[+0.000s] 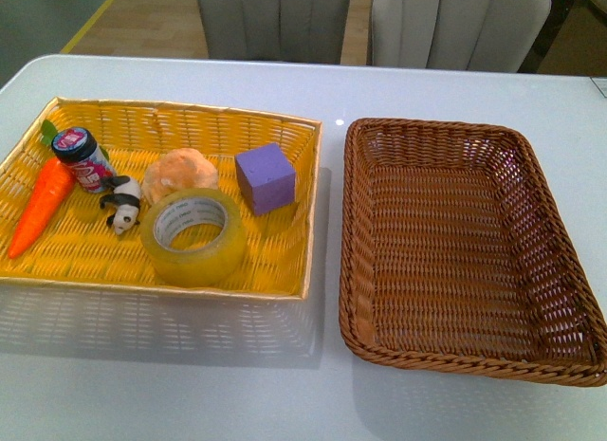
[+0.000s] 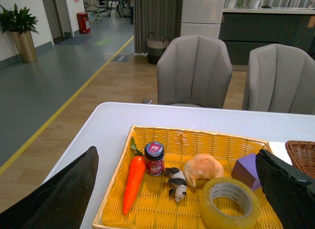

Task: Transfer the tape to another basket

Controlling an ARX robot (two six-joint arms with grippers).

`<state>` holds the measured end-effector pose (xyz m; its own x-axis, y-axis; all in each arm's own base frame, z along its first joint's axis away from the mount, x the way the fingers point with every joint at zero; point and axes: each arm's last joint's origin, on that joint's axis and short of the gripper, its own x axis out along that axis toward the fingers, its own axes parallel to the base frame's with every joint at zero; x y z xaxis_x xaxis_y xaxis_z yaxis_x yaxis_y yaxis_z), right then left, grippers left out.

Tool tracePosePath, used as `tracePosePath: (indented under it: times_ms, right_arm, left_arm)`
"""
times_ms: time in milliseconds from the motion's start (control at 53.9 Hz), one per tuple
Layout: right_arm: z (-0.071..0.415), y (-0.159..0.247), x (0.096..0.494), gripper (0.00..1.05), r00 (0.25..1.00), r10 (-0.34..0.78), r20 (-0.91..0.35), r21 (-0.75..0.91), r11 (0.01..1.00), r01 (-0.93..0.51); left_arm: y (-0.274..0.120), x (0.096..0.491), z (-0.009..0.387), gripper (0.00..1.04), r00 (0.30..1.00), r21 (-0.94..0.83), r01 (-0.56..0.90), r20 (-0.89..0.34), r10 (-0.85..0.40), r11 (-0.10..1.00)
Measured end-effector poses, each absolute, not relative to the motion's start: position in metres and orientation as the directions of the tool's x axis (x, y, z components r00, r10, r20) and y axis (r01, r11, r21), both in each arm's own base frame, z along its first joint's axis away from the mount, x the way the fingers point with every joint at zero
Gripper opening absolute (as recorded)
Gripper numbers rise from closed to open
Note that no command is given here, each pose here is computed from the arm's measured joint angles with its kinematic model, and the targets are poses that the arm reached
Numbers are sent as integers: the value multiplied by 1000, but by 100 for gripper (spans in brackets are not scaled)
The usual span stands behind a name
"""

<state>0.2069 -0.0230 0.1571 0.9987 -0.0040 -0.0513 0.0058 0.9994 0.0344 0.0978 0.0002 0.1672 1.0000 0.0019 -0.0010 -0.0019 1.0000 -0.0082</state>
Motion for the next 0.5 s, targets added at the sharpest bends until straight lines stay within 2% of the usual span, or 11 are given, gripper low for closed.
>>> tracePosePath:
  times_ms: [93,353,501]
  right_arm:
    - [164,-19,197,46,1000,-1,-1,18,1000,1]
    - [161,-7,172,3,999,-26,-20,7,1000,26]
    - [162,-1,161,2,1000,3,-16,4,1000,-3]
  left_arm:
    - [0,98,167,96,1000,-8,-2,-1,2,1000]
    - [0,98,167,96,1000,-8,-2,-1,2,1000]
    - [0,98,167,96,1000,-8,-2,-1,2,1000]
